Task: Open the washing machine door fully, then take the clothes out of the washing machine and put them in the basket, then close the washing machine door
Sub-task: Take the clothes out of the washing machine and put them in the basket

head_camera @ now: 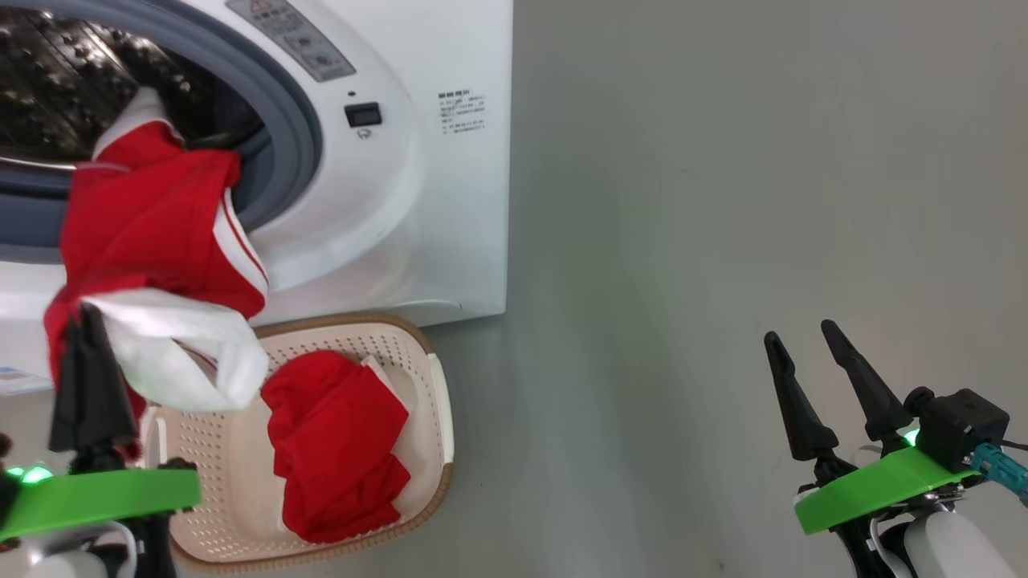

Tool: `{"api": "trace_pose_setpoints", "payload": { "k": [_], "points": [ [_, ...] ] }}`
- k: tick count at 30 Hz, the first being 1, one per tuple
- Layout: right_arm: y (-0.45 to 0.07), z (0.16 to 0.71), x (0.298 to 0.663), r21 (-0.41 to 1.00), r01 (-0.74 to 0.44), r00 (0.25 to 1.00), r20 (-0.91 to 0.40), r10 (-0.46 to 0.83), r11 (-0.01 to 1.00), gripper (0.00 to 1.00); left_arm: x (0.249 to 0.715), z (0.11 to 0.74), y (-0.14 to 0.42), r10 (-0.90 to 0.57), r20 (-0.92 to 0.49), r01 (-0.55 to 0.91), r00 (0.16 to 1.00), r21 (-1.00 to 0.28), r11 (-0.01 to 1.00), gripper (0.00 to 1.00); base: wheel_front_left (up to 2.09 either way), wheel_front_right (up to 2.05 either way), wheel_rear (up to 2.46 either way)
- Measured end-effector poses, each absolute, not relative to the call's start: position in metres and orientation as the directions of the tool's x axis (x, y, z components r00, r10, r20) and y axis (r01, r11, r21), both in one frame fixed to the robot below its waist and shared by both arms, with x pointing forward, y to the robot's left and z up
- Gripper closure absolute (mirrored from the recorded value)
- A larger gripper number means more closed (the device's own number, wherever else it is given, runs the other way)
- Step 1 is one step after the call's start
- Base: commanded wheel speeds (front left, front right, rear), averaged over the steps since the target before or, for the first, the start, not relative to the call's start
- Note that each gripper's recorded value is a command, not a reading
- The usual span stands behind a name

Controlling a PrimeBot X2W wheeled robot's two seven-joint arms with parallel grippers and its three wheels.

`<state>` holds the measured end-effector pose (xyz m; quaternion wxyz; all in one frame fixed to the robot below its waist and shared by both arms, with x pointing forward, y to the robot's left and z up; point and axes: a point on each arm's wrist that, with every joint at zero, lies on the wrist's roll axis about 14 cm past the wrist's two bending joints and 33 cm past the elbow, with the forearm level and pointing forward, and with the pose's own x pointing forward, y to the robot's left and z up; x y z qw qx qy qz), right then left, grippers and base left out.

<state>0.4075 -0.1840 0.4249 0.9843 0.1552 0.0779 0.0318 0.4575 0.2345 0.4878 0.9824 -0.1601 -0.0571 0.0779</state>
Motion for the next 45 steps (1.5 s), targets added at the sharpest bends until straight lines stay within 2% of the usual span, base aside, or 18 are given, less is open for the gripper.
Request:
{"api": "trace_pose_setpoints", "payload": {
  "k": [11, 27, 31, 33, 34, 35, 37, 38, 39, 40, 42, 45],
  "points": [
    [-0.185, 0.409, 0.423, 0.312, -0.024, 0.982, -0.171, 0.081, 0.95, 0.0, 0.458, 0.386, 0.218, 0.136, -0.205, -0.197, 0.969, -0.318, 0.927, 1.0, 0.0, 0.0, 0.0],
    [-0.191, 0.37, 0.446, 0.308, 0.013, 0.969, -0.238, 0.064, 0.951, 0.0, 0.497, 0.292, 0.18, 0.043, -0.429, -0.176, 0.902, -0.275, 0.945, 0.99, 0.0, 0.0, 0.0],
    [-0.194, 0.363, 0.445, 0.304, 0.027, 0.965, -0.257, 0.054, 0.952, 0.0, 0.497, 0.275, 0.177, 0.037, -0.472, -0.182, 0.881, -0.266, 0.946, 0.85, 0.0, 0.0, 0.0],
    [-0.195, 0.363, 0.447, 0.302, 0.03, 0.965, -0.255, 0.051, 0.953, 0.0, 0.498, 0.269, 0.177, 0.036, -0.486, -0.186, 0.873, -0.263, 0.947, 0.74, 0.0, 0.0, 0.0],
    [-0.196, 0.363, 0.448, 0.301, 0.031, 0.966, -0.254, 0.049, 0.953, 0.0, 0.499, 0.267, 0.176, 0.034, -0.49, -0.182, 0.871, -0.259, 0.949, 0.74, 0.0, 0.0, 0.0],
    [-0.197, 0.362, 0.448, 0.3, 0.034, 0.966, -0.255, 0.046, 0.953, 0.0, 0.501, 0.266, 0.176, 0.032, -0.491, -0.18, 0.871, -0.258, 0.949, 0.67, 0.0, 0.0, 0.0],
    [-0.197, 0.362, 0.447, 0.299, 0.036, 0.965, -0.258, 0.044, 0.953, 0.0, 0.501, 0.265, 0.176, 0.035, -0.493, -0.184, 0.87, -0.257, 0.949, 0.51, 0.0, 0.0, 0.0],
    [-0.197, 0.362, 0.447, 0.3, 0.036, 0.965, -0.257, 0.044, 0.953, 0.0, 0.501, 0.265, 0.177, 0.038, -0.493, -0.187, 0.869, -0.257, 0.948, 0.28, 0.0, 0.0, 0.0],
    [-0.197, 0.362, 0.447, 0.3, 0.036, 0.966, -0.256, 0.044, 0.953, 0.0, 0.501, 0.266, 0.177, 0.04, -0.493, -0.189, 0.869, -0.255, 0.948, 0.14, 0.0, 0.0, 0.0],
    [-0.197, 0.363, 0.447, 0.3, 0.036, 0.966, -0.255, 0.044, 0.953, 0.0, 0.501, 0.266, 0.178, 0.042, -0.492, -0.189, 0.87, -0.253, 0.949, 0.07, 0.0, 0.0, 0.0],
    [-0.197, 0.364, 0.447, 0.3, 0.035, 0.967, -0.252, 0.044, 0.953, 0.0, 0.501, 0.268, 0.177, 0.041, -0.489, -0.188, 0.872, -0.256, 0.948, 0.0, 0.0, 0.0, 0.0],
    [-0.197, 0.367, 0.447, 0.301, 0.032, 0.968, -0.245, 0.045, 0.953, 0.0, 0.503, 0.273, 0.177, 0.041, -0.48, -0.186, 0.877, -0.258, 0.948, 0.0, 0.0, 0.0, 0.0]
  ]
}}
